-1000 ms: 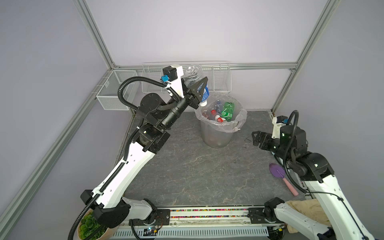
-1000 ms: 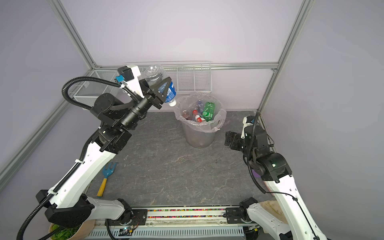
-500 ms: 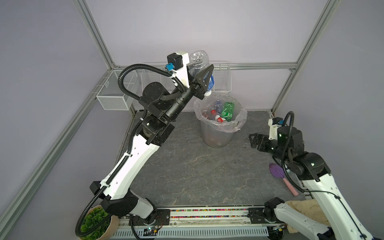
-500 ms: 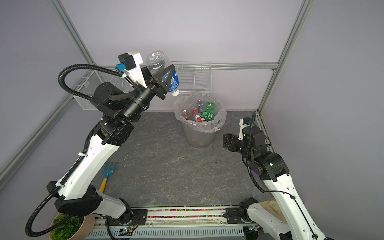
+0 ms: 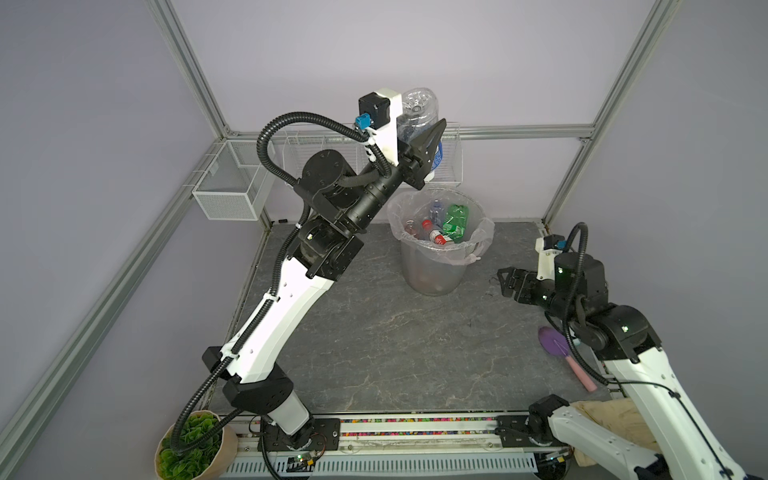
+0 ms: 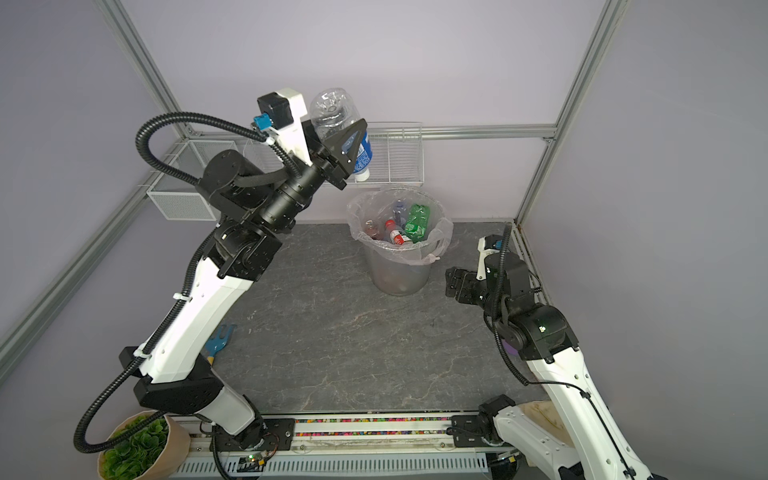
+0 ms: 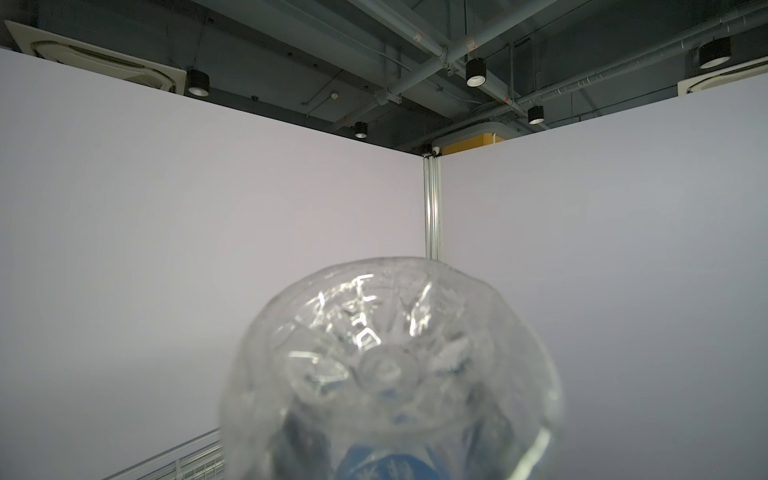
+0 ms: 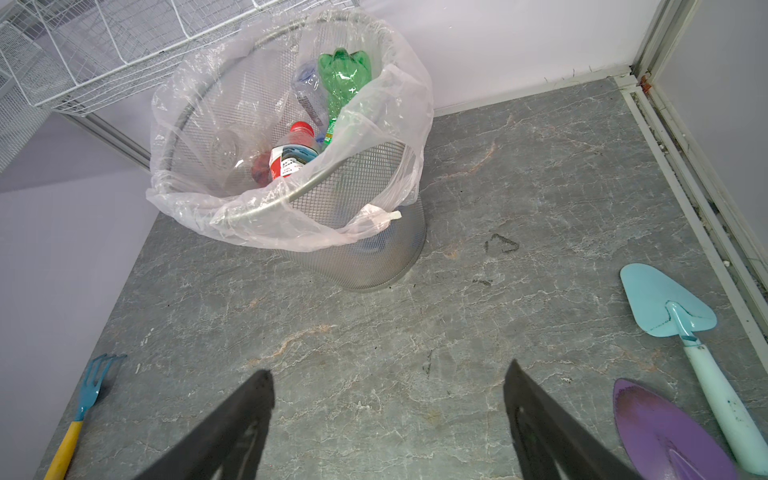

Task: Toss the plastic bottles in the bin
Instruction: 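Open the left gripper above the bin to drop the blue-label bottle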

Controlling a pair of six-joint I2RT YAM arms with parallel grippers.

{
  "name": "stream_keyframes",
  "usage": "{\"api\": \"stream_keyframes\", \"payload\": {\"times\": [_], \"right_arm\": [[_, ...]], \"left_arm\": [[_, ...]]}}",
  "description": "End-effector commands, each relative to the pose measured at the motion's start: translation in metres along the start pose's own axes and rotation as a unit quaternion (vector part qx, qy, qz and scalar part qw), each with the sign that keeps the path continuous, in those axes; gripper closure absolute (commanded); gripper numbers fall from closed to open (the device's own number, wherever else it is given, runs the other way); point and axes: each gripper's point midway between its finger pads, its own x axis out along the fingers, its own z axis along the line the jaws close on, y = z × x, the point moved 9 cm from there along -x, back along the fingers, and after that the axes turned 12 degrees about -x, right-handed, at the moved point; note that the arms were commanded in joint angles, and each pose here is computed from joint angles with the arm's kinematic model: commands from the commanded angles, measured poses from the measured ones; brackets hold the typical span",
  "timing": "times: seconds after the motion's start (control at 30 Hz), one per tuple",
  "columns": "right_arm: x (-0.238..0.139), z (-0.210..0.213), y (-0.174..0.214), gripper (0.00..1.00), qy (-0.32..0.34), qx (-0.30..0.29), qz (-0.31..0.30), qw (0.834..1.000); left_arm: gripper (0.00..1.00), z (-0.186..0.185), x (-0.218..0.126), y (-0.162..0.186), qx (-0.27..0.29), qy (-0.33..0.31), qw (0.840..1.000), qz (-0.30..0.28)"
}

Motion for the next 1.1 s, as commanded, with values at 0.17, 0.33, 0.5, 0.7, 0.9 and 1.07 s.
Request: {"api": "stream_keyframes", "payload": {"times": [0.17,0.33,0.5,0.7,0.9,1.07], "right_arm": [[-0.002,0.001,-0.001,0.11,-0.012,-0.012,-0.008,1.0],[-0.016,-0.002,0.0,0.11,-0.004,-0.028,-0.022,0.999],[-0.013,-0.004,0.001,0.11,0.003,-0.028,-0.028,0.999],[-0.004,0.001,0.0,0.11,-0.02,-0.015,-0.022,0.999],[-0.009,0.0,0.001,0.11,-0.018,-0.016,-0.024,0.999],[-0.012,-0.001,0.003,0.11,-0.013,-0.014,-0.025,1.0]], "left_arm": [[1.0,0.059,0.037,0.158,-0.025,-0.103,0.983,0.148],[0.09,0.108,0.029,0.231,-0.039,-0.197,0.942,0.27],[0.01,0.075,0.018,0.136,0.005,-0.167,0.976,0.14],[0.01,0.047,-0.002,0.086,0.012,-0.143,0.985,0.095],[0.01,0.043,-0.014,0.081,0.003,-0.142,0.986,0.085],[0.01,0.042,-0.02,0.077,-0.003,-0.141,0.987,0.08]]}}
